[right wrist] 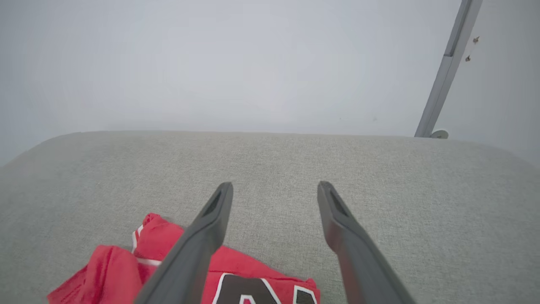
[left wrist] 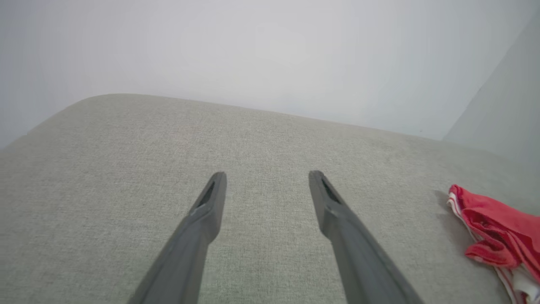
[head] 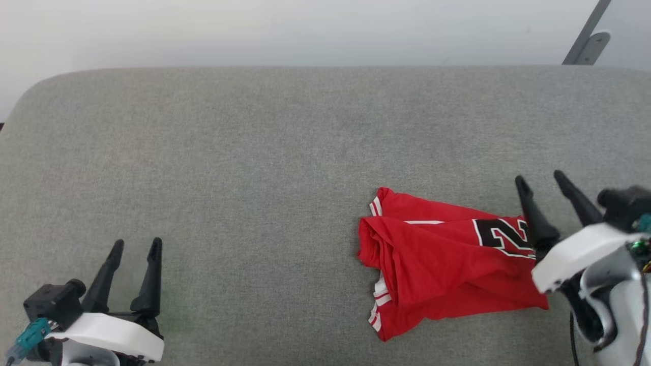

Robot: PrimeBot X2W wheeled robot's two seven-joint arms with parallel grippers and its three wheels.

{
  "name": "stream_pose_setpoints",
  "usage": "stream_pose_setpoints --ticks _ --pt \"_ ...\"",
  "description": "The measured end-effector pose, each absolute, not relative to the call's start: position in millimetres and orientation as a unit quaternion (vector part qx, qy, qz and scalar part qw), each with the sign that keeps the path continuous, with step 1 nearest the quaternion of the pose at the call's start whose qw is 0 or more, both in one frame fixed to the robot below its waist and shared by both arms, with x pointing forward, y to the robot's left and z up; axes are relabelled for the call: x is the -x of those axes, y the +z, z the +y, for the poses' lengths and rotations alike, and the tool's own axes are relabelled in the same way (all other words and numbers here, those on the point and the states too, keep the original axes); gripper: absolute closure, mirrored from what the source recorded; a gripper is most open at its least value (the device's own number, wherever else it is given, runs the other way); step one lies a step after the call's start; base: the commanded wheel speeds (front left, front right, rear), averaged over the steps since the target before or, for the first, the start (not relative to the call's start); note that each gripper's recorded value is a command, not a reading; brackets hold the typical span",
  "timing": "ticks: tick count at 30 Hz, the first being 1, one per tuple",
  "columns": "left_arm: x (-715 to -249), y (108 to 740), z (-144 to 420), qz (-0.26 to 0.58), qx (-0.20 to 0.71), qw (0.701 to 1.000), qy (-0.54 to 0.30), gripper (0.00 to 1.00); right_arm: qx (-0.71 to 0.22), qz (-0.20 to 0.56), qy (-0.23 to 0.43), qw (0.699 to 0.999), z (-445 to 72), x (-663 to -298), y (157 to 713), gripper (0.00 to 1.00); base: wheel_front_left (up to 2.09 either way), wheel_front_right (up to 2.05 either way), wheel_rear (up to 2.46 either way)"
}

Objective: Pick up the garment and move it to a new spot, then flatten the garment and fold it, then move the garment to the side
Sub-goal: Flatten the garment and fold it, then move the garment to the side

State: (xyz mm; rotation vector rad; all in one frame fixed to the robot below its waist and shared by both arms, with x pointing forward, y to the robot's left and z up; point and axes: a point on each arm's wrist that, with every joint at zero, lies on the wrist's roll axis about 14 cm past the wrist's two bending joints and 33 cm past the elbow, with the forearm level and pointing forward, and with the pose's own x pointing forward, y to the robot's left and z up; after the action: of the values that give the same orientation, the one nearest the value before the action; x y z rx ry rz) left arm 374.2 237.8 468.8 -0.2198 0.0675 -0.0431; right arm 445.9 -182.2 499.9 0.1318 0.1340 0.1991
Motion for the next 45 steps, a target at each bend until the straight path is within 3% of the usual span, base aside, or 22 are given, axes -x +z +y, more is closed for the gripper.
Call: stream_pose_setpoints --ticks 3,20,34,38,45 --pt "-375 480 237 0.016 0.103 0.994 -0.024 0.00 -0.053 0.035 0.097 0.993 -185 -436 503 0.00 0.00 0.00 0.00" --pt "-342 489 230 0.002 0.083 0.996 -0.034 0.00 -0.069 0.034 0.024 0.997 -227 -370 493 0.00 0.00 0.00 0.00" --pt "-351 499 229 -0.013 0.068 0.997 -0.042 0.00 -0.066 0.063 0.026 0.995 -220 -375 490 0.00 0.00 0.00 0.00" --pt "-360 498 224 -0.007 0.059 0.997 -0.058 0.00 -0.052 0.112 0.033 0.992 -219 -391 480 0.00 0.00 0.00 0.00" --pt "-383 494 223 -0.002 0.054 0.996 -0.070 0.00 -0.003 0.303 0.078 0.950 -205 -403 425 0.00 0.00 0.00 0.00"
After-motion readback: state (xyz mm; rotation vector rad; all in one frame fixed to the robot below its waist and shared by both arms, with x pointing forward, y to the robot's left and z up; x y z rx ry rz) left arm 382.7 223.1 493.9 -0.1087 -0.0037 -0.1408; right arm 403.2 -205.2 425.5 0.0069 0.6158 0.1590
